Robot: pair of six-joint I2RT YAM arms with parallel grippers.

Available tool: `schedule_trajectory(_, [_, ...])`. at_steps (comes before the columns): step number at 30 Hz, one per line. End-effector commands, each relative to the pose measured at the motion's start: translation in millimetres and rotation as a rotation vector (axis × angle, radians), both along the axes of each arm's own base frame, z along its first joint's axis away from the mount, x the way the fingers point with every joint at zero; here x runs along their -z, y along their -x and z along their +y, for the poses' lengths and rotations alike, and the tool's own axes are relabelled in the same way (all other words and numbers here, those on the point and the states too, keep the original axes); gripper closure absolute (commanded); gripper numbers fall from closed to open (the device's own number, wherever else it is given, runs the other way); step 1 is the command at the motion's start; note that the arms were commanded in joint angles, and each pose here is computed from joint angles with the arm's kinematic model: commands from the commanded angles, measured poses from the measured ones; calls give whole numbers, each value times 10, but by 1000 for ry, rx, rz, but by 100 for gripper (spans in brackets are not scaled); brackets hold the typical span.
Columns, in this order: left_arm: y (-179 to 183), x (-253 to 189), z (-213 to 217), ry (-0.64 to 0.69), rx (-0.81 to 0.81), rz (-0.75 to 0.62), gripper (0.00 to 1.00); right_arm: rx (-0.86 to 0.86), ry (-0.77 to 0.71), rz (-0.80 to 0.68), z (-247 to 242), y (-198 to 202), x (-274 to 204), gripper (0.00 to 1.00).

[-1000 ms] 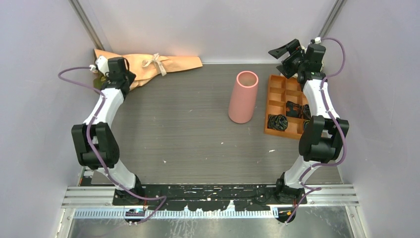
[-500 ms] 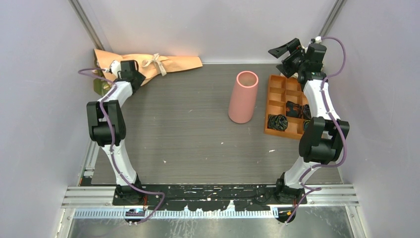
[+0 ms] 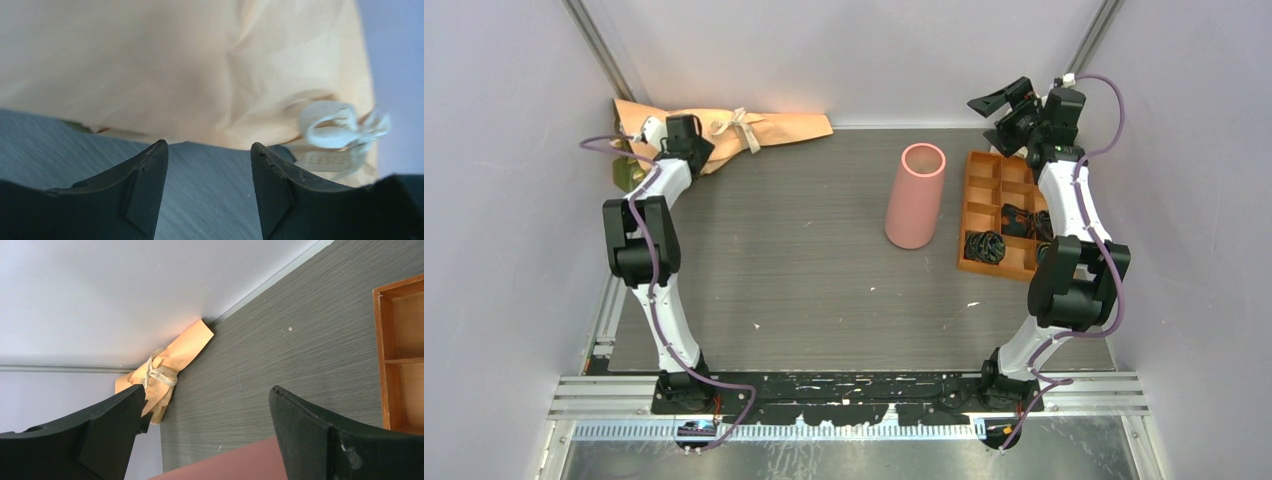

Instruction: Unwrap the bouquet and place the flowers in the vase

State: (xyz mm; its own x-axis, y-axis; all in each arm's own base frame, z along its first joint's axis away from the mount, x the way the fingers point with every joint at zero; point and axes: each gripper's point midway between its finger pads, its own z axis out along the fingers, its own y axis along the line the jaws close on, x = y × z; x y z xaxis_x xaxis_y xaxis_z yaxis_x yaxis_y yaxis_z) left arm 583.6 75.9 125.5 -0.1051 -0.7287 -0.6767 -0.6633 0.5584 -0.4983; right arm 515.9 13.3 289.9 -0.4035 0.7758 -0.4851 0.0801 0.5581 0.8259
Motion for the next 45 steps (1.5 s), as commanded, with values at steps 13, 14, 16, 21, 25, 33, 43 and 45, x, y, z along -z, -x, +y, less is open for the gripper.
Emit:
schedule_trajectory(13, [-16,-66,53,24,-47,-63,38,-15,18,-77,-18,-64,-191,1])
schedule_trajectory(14, [-43,-74,47,22,-45,-65,38,-15,19,-75,-19,-68,-187,1])
schedule_trajectory(16, [-87,-109,90,6,-55,-63,38,-14,20,-72,-21,-76,-177,0])
schedule_trajectory(21, [-156,-66,223,-22,-81,-54,38,-11,28,-59,-41,-85,-122,0])
schedule_trajectory(25, [-213,50,329,-25,-90,-26,40,-1,31,-52,-87,-97,-87,1])
schedule_trajectory(33, [-193,290,375,-6,-96,-2,55,19,28,-45,-184,-110,-43,1])
schedule_trajectory(43, [-321,232,576,-13,-111,7,100,36,26,-48,-205,-85,-43,1])
schedule_trajectory(45, [-291,227,587,-16,-104,13,100,37,23,-49,-203,-80,-45,1])
